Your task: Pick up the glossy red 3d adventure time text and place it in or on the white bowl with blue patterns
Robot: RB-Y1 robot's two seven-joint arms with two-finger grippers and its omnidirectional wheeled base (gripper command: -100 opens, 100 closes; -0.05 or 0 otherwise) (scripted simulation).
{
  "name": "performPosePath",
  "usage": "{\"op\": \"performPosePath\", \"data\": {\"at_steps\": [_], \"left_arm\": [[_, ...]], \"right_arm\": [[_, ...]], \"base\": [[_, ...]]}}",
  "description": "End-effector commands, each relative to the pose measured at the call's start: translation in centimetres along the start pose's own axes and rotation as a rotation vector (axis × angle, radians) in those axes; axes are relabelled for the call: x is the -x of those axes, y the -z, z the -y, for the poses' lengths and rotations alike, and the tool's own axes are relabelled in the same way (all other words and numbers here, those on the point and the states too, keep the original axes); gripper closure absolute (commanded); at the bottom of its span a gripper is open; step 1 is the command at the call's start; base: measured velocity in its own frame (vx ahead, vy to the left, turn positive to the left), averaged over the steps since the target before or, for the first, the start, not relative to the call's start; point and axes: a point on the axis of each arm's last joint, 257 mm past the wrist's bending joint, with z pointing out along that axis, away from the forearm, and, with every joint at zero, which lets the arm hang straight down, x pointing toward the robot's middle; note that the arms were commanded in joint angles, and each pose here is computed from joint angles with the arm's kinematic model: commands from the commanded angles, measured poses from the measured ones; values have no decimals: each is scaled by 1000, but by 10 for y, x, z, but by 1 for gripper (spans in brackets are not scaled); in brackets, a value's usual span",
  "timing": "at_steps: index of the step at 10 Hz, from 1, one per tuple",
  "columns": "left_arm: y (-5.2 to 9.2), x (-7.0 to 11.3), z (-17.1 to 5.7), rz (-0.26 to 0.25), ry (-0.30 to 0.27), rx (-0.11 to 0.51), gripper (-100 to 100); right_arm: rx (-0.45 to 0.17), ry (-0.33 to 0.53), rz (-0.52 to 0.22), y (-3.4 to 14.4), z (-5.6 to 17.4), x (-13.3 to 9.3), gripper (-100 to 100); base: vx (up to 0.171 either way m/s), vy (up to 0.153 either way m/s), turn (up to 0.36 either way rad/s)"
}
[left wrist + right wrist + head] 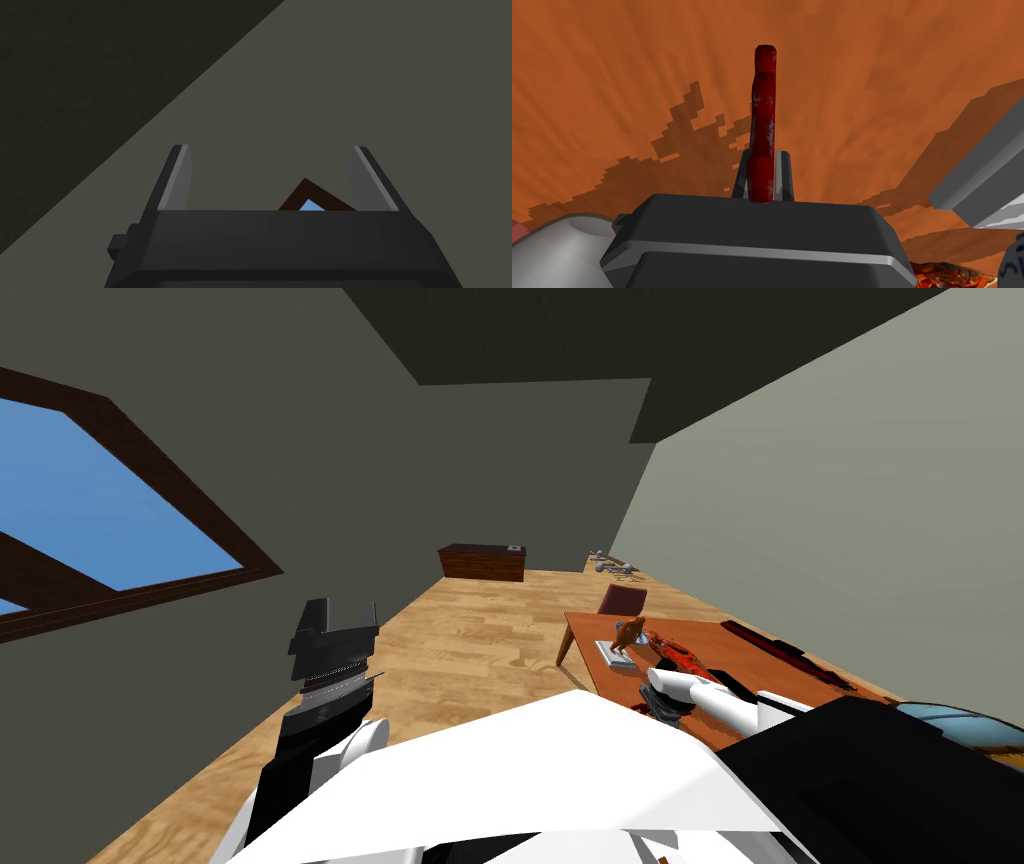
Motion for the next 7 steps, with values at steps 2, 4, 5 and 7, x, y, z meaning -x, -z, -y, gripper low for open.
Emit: {"op": "performPosePath", "data": {"at_steps": [2,4,5,7], "left_arm": [[0,0,0,0,0,0,0],[0,0,0,0,-1,0,0],[0,0,0,0,0,0,0],[0,0,0,0,0,0,0]], "right_arm": [[0,0,0,0,0,0,0],[23,56,15,0,6,6,100],[35,114,32,2,14,15,100],[50,172,50,2,24,25,100]], "base": [[0,0,0],[207,-78,-327],[249,-61,-349],[252,-51,-321]]}}
